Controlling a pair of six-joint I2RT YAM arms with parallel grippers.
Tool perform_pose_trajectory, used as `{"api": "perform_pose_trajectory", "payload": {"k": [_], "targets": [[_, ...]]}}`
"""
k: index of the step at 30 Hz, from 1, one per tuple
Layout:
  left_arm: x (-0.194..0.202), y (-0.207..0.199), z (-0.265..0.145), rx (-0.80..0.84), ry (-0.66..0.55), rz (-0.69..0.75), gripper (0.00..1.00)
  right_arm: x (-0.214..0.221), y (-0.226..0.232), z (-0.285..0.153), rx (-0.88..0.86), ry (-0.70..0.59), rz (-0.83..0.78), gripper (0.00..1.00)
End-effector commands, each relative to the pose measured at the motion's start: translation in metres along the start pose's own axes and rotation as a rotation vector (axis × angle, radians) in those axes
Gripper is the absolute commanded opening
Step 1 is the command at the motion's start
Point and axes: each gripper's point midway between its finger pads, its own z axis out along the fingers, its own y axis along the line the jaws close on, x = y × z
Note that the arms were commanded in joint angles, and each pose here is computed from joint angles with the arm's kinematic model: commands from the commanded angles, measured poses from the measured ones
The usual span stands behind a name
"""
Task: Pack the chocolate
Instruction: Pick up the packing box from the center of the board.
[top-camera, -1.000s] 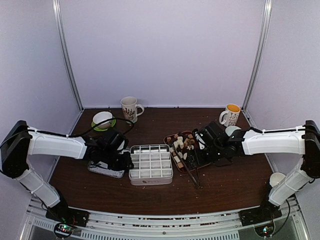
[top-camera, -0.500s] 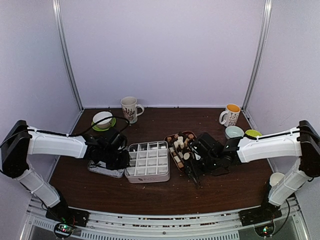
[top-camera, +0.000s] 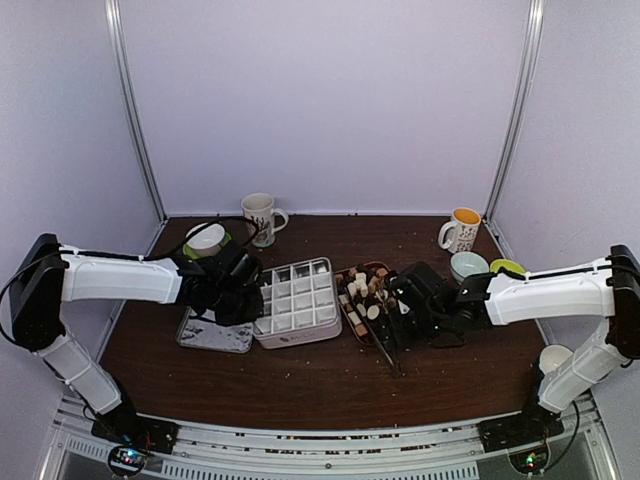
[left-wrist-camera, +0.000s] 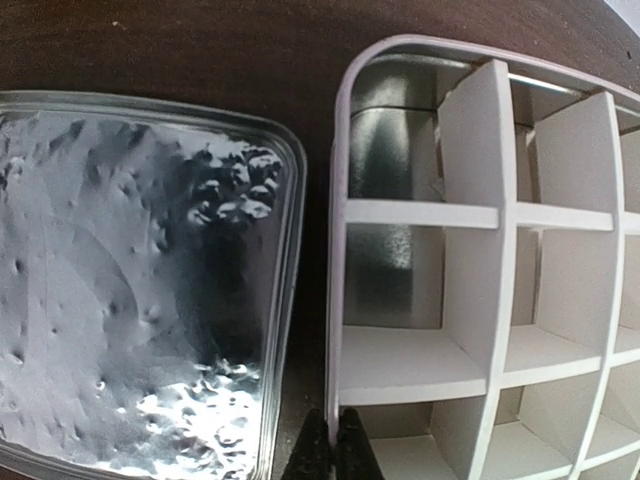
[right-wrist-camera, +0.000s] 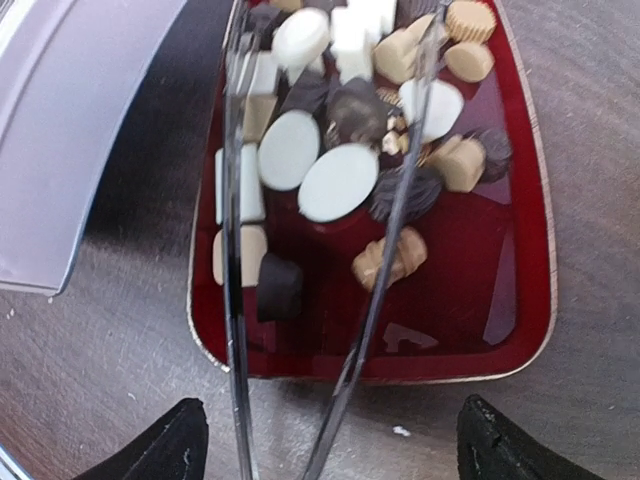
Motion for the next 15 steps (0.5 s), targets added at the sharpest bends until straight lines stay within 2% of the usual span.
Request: {"api": "perform_pose_trajectory", "payload": {"k": [1, 5, 9, 15], "targets": [[-0.025, -0.013, -0.011, 0.014, -0.08, -0.005, 0.0, -0.028, -0.025, -0.009, 0.038, -0.087, 0.06, 0.86], [-0.031, -0.01, -0.019, 0.001, -0.108, -0.013, 0.0, -0.034, -0.049, -0.002, 0.06, -0.086, 0.116, 0.82], [-0.038, -0.007, -0.03, -0.02, -0.134, -0.002, 0.0, -0.034, -0.071, 0.009, 0.069, -0.066, 0.159, 0.69], [-0.045, -0.001, -0.04, -0.06, -0.16, 0.011, 0.0, -0.029, -0.088, 0.032, 0.06, -0.006, 0.194, 0.56]]}}
